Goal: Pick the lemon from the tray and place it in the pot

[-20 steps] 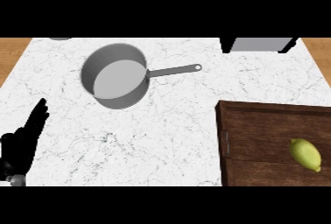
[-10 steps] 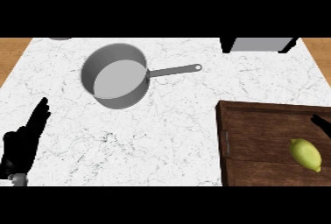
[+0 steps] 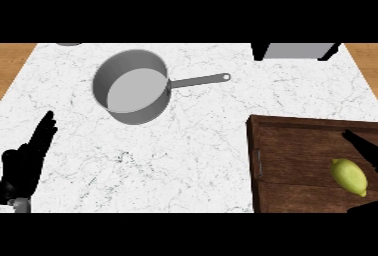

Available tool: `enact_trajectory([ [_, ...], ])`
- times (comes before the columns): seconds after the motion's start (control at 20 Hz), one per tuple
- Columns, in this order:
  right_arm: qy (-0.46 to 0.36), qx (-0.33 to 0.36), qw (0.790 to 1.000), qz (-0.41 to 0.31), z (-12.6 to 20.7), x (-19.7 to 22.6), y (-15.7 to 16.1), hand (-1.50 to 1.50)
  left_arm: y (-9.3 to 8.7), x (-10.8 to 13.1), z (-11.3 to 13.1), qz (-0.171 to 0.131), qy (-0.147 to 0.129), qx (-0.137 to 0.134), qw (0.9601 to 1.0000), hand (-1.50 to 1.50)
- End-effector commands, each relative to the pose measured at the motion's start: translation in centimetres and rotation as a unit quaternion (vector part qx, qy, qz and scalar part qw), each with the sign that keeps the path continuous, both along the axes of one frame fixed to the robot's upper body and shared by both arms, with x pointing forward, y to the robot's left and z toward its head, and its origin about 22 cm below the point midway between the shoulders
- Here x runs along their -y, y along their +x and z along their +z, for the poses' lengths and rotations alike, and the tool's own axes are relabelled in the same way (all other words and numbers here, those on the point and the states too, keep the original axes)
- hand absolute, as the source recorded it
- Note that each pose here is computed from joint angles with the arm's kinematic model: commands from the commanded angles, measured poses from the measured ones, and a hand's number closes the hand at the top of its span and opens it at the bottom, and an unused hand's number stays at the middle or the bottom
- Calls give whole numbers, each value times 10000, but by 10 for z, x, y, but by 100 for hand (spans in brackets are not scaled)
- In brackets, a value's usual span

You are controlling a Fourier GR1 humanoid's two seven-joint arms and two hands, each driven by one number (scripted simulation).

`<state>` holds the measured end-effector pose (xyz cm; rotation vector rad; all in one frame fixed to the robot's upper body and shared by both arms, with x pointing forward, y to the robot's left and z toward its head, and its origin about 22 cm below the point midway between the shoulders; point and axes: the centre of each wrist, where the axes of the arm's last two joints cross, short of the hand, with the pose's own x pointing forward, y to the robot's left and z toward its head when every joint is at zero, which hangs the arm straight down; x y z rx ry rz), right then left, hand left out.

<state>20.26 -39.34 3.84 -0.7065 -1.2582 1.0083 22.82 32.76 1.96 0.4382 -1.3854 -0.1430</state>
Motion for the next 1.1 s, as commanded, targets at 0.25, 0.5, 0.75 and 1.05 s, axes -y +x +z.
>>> enact_trajectory([
  [0.25,10,-139,9999,41,-26,-4,9,-150,-14,3,-20,-4,21,58,10000,0],
  [0.5,-110,202,9987,459,-14,-3,28,150,15,-4,-2,16,18,14,10000,0],
  [0.75,-171,270,9985,444,-15,16,8,150,6,0,2,-12,-87,-43,10000,0],
  [1.05,-655,-119,9651,2532,-13,-176,46,150,18,9,4,-511,86,82,9986,0],
])
